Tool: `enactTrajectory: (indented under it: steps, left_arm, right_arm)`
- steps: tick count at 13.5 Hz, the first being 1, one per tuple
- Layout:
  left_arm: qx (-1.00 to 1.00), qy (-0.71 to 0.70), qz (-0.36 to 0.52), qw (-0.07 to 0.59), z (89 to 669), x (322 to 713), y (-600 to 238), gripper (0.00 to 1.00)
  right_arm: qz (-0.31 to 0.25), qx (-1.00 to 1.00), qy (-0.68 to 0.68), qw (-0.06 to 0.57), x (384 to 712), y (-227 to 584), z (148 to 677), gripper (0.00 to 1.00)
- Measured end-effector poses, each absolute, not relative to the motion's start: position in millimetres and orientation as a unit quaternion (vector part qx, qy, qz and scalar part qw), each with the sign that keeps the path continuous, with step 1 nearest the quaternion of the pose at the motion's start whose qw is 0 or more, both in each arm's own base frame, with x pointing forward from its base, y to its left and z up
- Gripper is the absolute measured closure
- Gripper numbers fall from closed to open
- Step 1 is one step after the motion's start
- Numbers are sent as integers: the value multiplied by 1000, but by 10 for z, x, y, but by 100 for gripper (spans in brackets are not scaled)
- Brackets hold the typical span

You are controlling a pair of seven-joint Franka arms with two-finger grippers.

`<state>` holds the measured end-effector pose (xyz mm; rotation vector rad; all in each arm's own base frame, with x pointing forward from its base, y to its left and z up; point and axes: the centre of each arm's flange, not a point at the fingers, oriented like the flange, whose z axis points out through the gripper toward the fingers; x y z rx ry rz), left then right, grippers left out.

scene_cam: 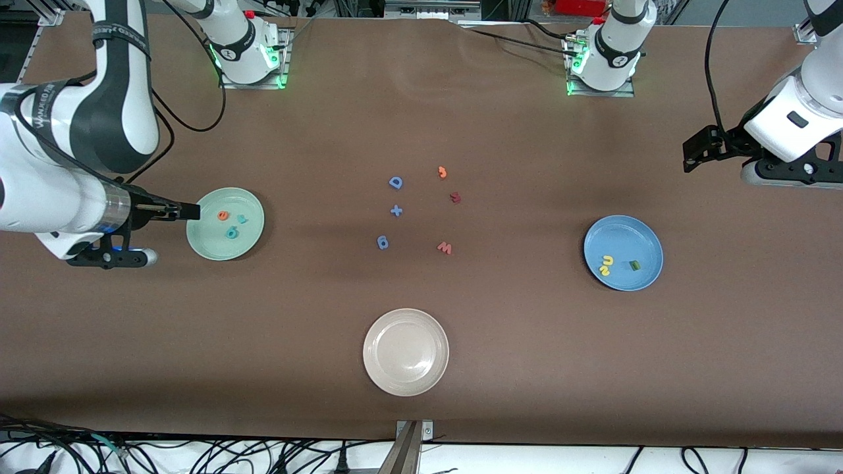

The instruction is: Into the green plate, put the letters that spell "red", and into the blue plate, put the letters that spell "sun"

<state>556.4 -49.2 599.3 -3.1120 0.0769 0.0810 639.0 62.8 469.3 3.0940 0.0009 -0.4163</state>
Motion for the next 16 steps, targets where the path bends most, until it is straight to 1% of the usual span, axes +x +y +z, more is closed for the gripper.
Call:
enactTrajectory:
  steps: [2, 5, 7, 11, 14, 16]
  left_arm:
    - [-999, 24, 26, 14, 5994, 5564, -489, 0]
    - [-999, 24, 26, 14, 5994, 5564, -488, 0]
    - [-999, 24, 26, 14, 5995, 5565, -487, 0]
    - [-999, 24, 26, 14, 5997, 5565, -486, 0]
    - [-999, 24, 26, 14, 5997, 5565, -486, 0]
    - [-999, 24, 26, 14, 5997, 5565, -486, 0]
  right_arm:
    - [-115, 993, 9, 9, 6432, 549, 4802, 0]
    - [-67, 997, 27, 24, 6454, 427, 5101, 0]
    - [-40, 998, 31, 22, 6438, 374, 5235, 0]
    - [3, 1000, 27, 9, 6363, 227, 5107, 0]
    - [37, 999, 23, 6, 6387, 207, 5182, 1]
    - [44, 999, 11, 4, 6395, 228, 5205, 1]
